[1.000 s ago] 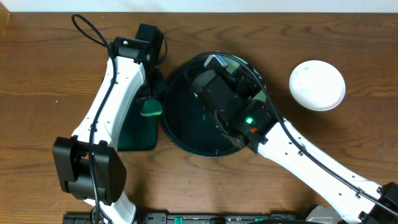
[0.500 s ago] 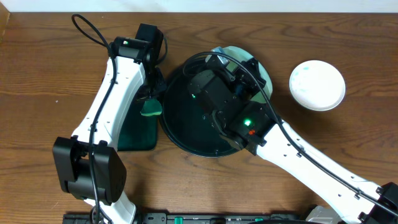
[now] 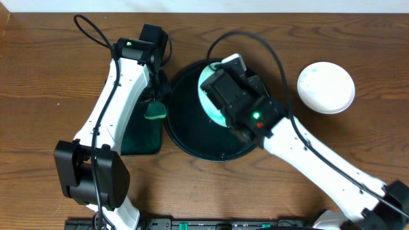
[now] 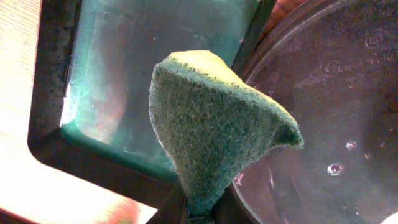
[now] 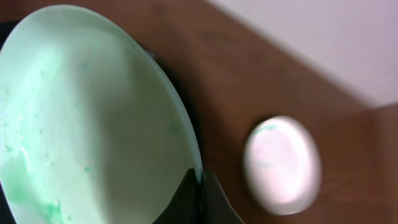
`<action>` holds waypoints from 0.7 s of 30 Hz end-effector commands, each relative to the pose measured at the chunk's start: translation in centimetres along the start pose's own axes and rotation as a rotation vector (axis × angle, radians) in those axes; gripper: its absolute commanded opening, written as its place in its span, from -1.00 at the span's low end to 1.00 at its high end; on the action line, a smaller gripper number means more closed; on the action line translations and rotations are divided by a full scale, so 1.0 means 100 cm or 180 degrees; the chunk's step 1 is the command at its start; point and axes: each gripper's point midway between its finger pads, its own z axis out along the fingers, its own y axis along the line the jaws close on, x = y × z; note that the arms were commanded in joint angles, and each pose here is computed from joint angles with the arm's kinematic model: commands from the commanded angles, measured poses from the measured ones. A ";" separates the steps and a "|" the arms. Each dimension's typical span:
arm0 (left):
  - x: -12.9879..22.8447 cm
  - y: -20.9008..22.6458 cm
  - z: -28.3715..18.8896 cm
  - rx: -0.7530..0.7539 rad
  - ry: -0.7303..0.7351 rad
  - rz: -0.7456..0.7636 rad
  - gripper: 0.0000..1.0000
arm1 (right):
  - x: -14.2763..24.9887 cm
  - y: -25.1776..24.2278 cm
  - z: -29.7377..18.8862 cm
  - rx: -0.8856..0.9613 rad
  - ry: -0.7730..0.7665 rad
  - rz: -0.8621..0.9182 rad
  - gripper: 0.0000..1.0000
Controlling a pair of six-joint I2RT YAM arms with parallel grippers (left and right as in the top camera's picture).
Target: Clean dirty plates on tray and stack at the side
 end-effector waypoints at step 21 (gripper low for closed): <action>0.019 -0.031 -0.003 0.0512 0.0288 0.0248 -0.85 | 0.092 0.066 0.132 -0.0212 0.1427 0.1732 -0.98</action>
